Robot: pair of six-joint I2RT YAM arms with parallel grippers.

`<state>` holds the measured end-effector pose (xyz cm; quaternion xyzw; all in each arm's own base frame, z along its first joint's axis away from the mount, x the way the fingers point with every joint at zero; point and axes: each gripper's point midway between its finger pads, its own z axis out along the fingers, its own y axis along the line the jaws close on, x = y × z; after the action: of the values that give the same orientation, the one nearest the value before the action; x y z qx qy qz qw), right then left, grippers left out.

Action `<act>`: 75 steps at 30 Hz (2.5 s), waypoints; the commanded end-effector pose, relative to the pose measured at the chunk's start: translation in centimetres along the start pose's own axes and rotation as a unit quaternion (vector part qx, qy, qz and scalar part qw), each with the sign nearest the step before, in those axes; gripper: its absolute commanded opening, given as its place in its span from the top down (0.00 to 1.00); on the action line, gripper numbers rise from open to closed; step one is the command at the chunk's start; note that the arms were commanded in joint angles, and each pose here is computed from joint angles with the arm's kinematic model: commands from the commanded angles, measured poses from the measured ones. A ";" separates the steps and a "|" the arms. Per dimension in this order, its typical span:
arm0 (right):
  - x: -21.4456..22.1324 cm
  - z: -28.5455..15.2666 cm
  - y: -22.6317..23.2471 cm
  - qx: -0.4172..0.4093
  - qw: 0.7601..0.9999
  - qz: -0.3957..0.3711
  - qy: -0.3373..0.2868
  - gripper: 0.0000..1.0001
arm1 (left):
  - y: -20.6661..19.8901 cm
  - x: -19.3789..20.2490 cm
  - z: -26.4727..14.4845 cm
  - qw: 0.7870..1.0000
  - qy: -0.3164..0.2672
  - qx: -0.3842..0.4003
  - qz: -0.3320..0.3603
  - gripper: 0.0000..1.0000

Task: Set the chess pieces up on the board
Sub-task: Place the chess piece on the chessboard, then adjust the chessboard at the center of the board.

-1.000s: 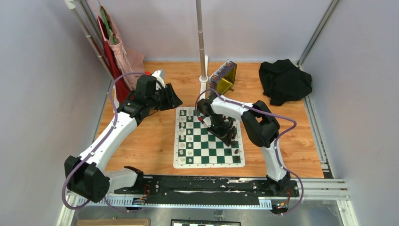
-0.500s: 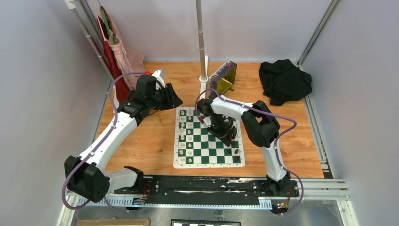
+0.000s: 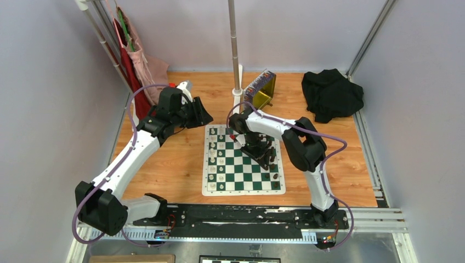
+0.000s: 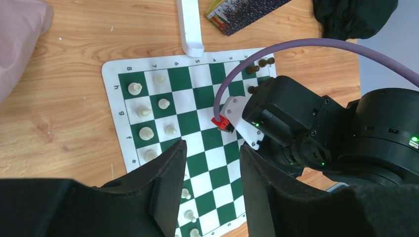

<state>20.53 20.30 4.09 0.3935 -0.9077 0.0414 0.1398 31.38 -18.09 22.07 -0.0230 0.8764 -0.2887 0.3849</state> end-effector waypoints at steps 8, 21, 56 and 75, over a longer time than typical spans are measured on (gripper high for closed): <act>-0.5 -5.7 -1.6 0.047 0.996 0.013 -0.077 0.72 | -1.3 -1.9 -0.8 1.000 -0.023 0.016 -0.002 0.51; -5.7 -18.3 -5.5 0.129 0.916 0.093 -0.367 0.73 | -1.3 -2.3 -1.0 1.000 -0.024 0.007 -0.007 0.51; -16.7 -11.2 -27.7 0.097 0.854 0.122 -0.496 0.60 | -1.3 -3.4 1.3 1.000 -0.009 0.000 0.001 0.51; -17.3 -9.5 -28.4 0.072 0.855 0.111 -0.502 0.60 | -0.5 -3.4 2.1 1.000 -0.011 -0.017 -0.003 0.51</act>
<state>53.49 15.50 8.01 0.2687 -0.8866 -0.0771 -0.3685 34.45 -18.96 22.60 -0.0362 0.8825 -0.2798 0.3762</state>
